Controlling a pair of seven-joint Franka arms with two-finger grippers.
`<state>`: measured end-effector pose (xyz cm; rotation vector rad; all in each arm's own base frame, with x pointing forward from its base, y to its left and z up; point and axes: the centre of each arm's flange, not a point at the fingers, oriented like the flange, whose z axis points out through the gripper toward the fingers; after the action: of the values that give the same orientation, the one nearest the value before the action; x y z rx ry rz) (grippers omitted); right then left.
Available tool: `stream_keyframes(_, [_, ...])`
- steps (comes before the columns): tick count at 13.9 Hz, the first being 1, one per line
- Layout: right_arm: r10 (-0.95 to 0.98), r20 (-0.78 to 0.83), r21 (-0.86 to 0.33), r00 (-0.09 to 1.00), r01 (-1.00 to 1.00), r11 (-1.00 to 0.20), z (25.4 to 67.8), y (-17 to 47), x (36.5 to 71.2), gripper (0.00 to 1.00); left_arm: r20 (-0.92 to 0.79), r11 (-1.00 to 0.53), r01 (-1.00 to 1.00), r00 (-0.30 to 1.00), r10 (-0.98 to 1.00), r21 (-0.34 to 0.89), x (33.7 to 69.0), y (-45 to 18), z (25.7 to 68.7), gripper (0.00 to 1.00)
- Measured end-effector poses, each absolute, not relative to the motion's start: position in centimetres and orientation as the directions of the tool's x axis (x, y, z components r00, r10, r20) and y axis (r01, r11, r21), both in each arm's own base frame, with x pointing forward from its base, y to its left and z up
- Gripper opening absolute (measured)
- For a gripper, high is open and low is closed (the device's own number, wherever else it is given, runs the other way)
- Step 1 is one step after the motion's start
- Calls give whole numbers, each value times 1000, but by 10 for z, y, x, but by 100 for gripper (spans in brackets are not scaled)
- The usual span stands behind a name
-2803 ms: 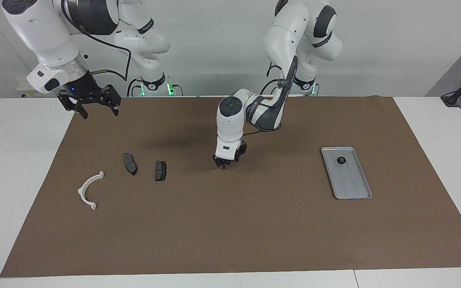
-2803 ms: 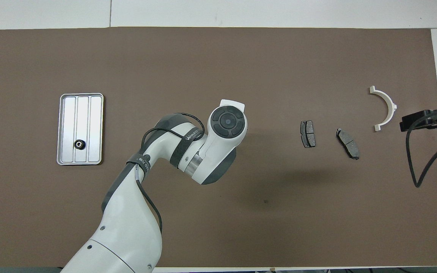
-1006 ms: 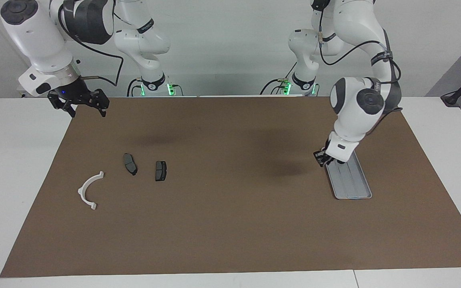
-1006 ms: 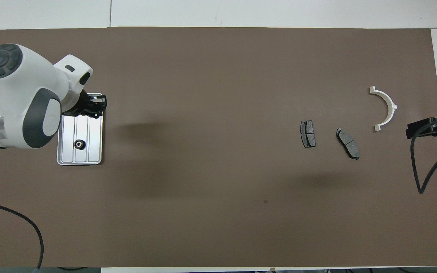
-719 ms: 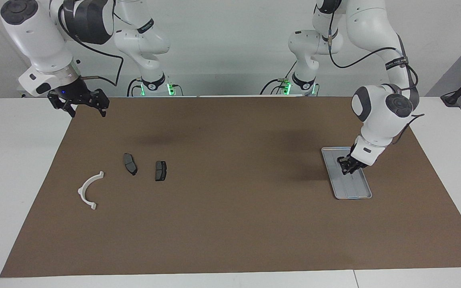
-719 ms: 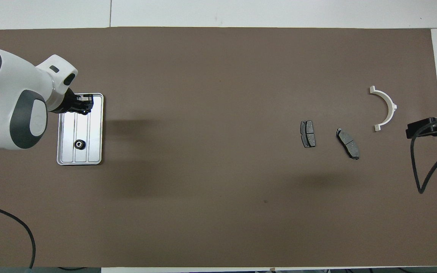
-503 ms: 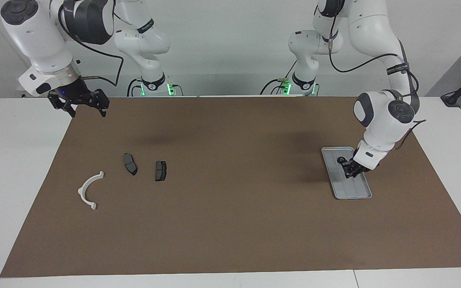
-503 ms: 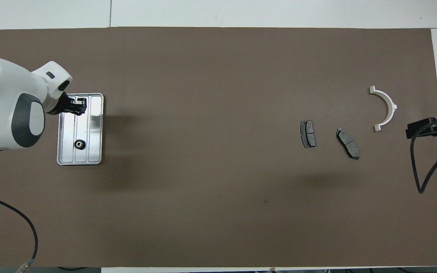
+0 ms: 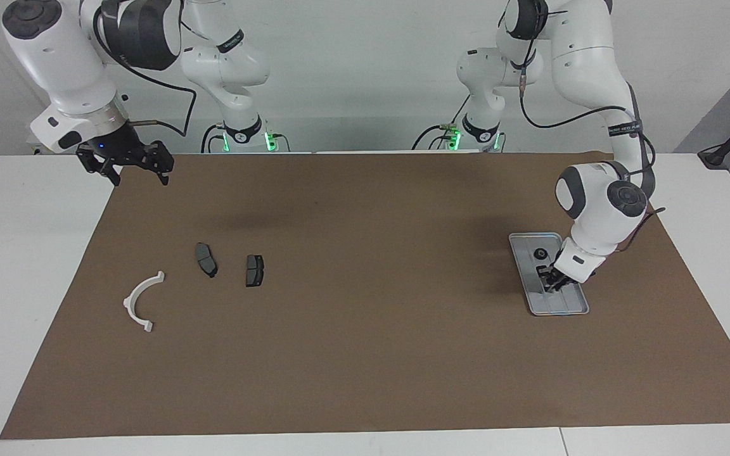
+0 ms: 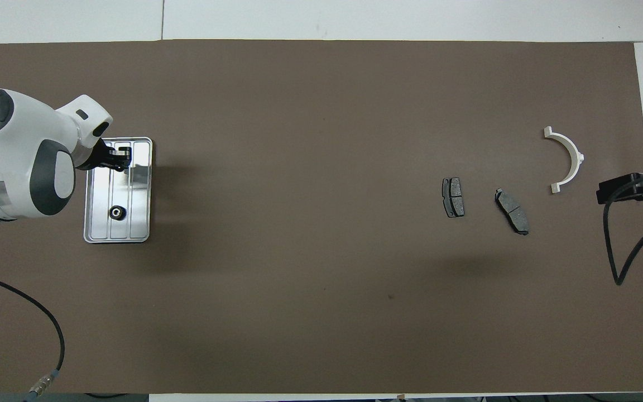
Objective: Pick bearing gear from pile to tray
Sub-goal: 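Lower the gear into the tray and open the left gripper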
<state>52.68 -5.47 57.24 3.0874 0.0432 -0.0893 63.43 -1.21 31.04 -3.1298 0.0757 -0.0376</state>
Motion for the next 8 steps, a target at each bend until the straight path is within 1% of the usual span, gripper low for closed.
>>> stream_keyframes(3, [26,-58,52,998,29,-998,573,-55,527,100,10,-999,-47,999,-47,-11,628,-8,300,24])
stream_keyframes(7, [27,-58,52,998,30,-998,572,-54,527,100,14,-999,-45,999,-45,-11,628,-5,300,24])
stream_keyframes(8, [27,-58,52,998,30,-998,572,-54,527,100,13,-999,-44,999,-44,-11,628,-5,300,30])
